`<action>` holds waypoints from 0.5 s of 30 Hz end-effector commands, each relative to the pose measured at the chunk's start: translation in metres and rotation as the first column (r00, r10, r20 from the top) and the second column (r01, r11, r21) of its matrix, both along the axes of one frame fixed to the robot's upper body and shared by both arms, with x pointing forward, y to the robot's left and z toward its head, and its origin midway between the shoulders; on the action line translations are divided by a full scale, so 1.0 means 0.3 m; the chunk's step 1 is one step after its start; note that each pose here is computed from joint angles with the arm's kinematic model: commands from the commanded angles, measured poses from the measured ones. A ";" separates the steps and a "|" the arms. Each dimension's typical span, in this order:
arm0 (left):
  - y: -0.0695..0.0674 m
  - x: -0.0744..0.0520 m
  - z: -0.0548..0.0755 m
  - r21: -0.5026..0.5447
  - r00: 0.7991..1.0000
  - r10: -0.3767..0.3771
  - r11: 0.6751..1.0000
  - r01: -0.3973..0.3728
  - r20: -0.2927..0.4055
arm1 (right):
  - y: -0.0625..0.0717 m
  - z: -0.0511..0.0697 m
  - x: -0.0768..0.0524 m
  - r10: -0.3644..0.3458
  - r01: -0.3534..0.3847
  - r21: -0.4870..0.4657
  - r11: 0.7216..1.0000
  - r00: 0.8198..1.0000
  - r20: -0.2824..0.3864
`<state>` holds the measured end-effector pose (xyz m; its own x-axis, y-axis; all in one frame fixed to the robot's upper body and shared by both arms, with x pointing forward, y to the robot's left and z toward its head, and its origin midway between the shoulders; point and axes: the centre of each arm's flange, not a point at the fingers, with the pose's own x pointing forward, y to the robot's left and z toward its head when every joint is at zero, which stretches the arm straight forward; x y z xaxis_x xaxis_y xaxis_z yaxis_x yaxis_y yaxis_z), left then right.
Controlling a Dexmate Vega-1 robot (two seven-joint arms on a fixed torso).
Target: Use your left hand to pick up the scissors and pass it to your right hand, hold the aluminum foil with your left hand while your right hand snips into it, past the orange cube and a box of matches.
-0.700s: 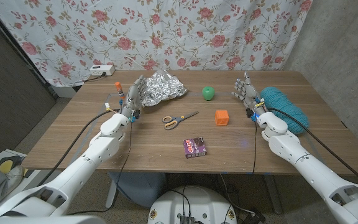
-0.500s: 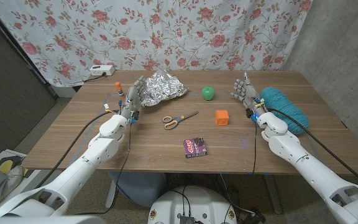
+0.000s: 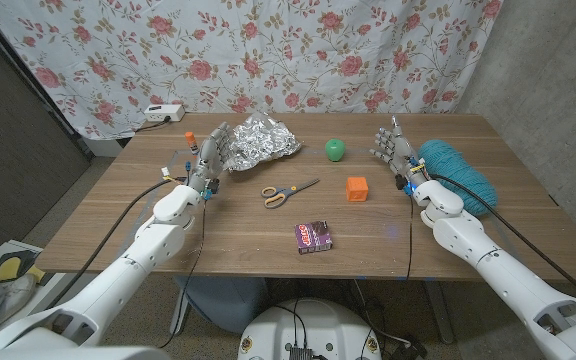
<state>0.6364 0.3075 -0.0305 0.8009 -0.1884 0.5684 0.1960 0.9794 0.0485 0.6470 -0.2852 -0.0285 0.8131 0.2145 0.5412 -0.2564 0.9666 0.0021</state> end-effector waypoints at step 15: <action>-0.048 -0.061 0.044 0.215 0.986 0.128 0.965 -0.149 0.110 | -0.014 0.058 -0.041 0.014 -0.011 -0.111 0.994 1.000 0.027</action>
<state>0.6233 0.3023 -0.0191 0.7958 -0.2204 0.5640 0.1126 0.9690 0.2198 0.6410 -0.2861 -0.0185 0.7975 0.2671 0.5410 -0.2847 0.9572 -0.0529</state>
